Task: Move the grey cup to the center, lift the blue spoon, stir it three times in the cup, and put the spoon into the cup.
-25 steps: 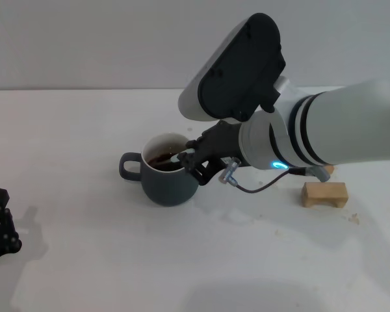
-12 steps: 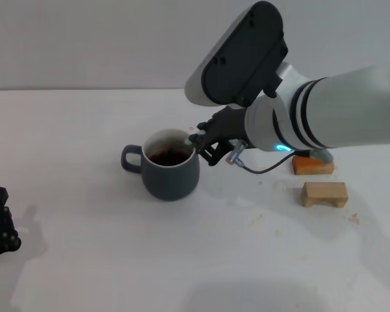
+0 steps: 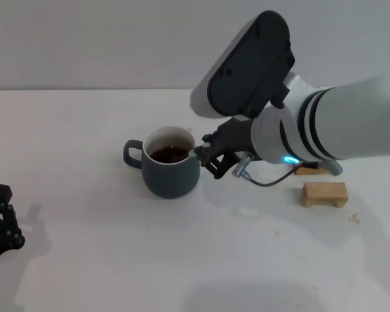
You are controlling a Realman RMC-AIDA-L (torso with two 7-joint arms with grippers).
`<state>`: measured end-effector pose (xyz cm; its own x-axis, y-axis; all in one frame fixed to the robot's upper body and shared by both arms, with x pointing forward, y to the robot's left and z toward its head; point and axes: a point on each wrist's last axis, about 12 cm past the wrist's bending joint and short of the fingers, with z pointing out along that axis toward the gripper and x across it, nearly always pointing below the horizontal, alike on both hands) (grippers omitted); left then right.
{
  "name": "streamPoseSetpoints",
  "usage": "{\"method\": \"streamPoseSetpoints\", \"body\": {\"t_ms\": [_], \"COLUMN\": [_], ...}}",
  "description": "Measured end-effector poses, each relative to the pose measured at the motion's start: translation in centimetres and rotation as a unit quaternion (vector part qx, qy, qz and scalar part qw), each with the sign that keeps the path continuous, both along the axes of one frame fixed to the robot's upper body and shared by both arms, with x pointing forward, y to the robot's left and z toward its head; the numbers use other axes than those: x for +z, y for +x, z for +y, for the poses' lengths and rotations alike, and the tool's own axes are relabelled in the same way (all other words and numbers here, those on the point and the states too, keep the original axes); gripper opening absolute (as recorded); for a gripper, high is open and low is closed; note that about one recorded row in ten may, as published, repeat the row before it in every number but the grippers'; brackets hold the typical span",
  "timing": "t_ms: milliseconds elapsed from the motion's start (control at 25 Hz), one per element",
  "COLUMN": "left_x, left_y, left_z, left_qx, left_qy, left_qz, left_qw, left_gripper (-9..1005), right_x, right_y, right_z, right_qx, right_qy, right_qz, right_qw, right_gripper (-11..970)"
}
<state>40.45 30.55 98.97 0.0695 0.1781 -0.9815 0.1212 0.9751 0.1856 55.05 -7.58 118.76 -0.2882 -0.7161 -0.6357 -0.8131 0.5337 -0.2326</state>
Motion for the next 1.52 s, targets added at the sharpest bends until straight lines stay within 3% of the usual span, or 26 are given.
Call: {"method": "streamPoseSetpoints", "body": {"t_ms": [240, 640, 1080, 1120, 1240, 1280, 1320, 1400, 1440, 1480, 1520], "left_x": [0.0, -0.1, -0.1, -0.1, -0.1, -0.1, -0.1, -0.1, -0.1, -0.1, -0.1], "left_y": [-0.1, -0.4, -0.7, -0.7, -0.7, -0.7, -0.7, -0.7, -0.7, -0.7, -0.7], "left_z": [-0.2, -0.2, -0.1, -0.1, -0.1, -0.1, -0.1, -0.1, -0.1, -0.1, -0.1], "left_qx": [-0.001, -0.003, -0.001, -0.001, -0.001, 0.000, 0.000, -0.001, -0.001, 0.000, 0.000], "left_qy": [-0.003, -0.003, -0.004, -0.004, -0.004, -0.004, -0.004, -0.003, -0.003, -0.003, -0.003], "left_qz": [-0.001, 0.000, 0.001, 0.001, 0.001, 0.001, 0.001, 0.001, 0.001, 0.001, 0.001], "left_qw": [1.000, 1.000, 1.000, 1.000, 1.000, 1.000, 1.000, 1.000, 1.000, 1.000, 1.000], "left_gripper": [-2, -2, -3, -3, -3, -3, -3, -3, -3, -3, -3], "right_x": [-0.1, -0.6, -0.8, -0.8, -0.3, -0.2, -0.2, -0.3, -0.3, -0.8, -0.8], "right_y": [-0.6, 0.7, 0.6, 0.6, 0.6, 0.5, 0.5, -0.5, -0.5, -1.7, -1.7], "right_z": [0.5, 1.0, -0.3, -0.3, -1.7, -3.5, -3.5, -6.6, -6.6, -9.3, -9.3], "right_qx": [0.012, 0.004, -0.020, -0.020, -0.042, -0.067, -0.067, -0.109, -0.109, -0.147, -0.147], "right_qy": [0.003, 0.031, 0.059, 0.059, 0.079, 0.101, 0.101, 0.157, 0.157, 0.197, 0.197], "right_qz": [0.004, -0.019, -0.031, -0.031, -0.079, -0.134, -0.134, -0.227, -0.227, -0.292, -0.292], "right_qw": [1.000, 0.999, 0.998, 0.998, 0.993, 0.984, 0.984, 0.955, 0.955, 0.924, 0.924], "right_gripper": [204, 206, 208, 242, 344, 378, 374, 371, 371, 371, 371]}}
